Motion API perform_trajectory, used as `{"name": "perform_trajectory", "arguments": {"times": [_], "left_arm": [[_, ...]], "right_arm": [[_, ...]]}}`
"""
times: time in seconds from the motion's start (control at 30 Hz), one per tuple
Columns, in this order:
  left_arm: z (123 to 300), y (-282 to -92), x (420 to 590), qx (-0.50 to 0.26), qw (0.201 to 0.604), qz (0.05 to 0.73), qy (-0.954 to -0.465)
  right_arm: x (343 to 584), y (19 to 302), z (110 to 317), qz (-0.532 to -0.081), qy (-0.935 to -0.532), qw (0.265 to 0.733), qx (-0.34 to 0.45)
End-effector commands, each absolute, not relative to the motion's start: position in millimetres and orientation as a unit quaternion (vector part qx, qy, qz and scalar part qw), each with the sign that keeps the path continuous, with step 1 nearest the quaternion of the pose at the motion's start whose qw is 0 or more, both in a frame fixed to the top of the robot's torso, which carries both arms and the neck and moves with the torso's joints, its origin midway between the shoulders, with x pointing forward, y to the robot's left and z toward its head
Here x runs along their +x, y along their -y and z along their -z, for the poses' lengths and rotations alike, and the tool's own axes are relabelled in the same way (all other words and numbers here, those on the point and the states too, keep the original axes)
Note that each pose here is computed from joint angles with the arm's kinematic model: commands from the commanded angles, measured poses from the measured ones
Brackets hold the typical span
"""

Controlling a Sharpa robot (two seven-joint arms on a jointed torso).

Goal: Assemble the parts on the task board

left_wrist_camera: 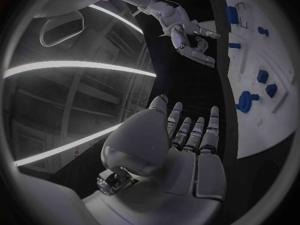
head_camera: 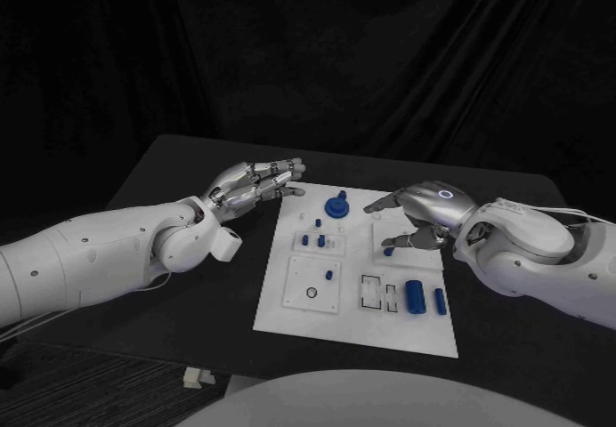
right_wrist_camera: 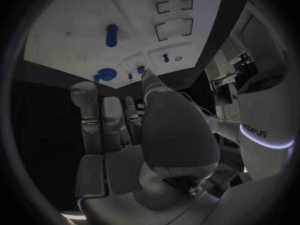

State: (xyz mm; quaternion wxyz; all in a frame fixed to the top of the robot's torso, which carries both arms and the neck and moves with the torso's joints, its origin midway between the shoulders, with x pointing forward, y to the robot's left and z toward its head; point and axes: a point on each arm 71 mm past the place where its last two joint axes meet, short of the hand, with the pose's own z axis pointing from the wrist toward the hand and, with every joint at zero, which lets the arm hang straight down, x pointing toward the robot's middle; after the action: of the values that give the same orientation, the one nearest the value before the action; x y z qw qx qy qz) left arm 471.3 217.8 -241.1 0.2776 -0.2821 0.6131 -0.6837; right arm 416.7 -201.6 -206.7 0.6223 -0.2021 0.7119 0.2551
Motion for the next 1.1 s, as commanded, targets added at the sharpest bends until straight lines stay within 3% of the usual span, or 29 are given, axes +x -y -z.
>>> {"name": "perform_trajectory", "arguments": {"times": [0.03, 0.4, 1.1], "left_arm": [[239.9, -216.4, 471.3, -0.282, 0.281, 0.691, -0.603], [241.2, -217.5, 472.2, -0.283, 0.282, 0.690, -0.604], [243.0, -219.7, 471.7, -0.285, 0.281, 0.689, -0.604]], "right_arm": [[422.7, 218.2, 210.1, -0.242, -0.738, 0.610, -0.158], [430.5, 244.5, 224.2, -0.213, -0.761, 0.597, -0.138], [423.7, 233.2, 255.1, -0.228, -0.781, 0.561, -0.151]]}}
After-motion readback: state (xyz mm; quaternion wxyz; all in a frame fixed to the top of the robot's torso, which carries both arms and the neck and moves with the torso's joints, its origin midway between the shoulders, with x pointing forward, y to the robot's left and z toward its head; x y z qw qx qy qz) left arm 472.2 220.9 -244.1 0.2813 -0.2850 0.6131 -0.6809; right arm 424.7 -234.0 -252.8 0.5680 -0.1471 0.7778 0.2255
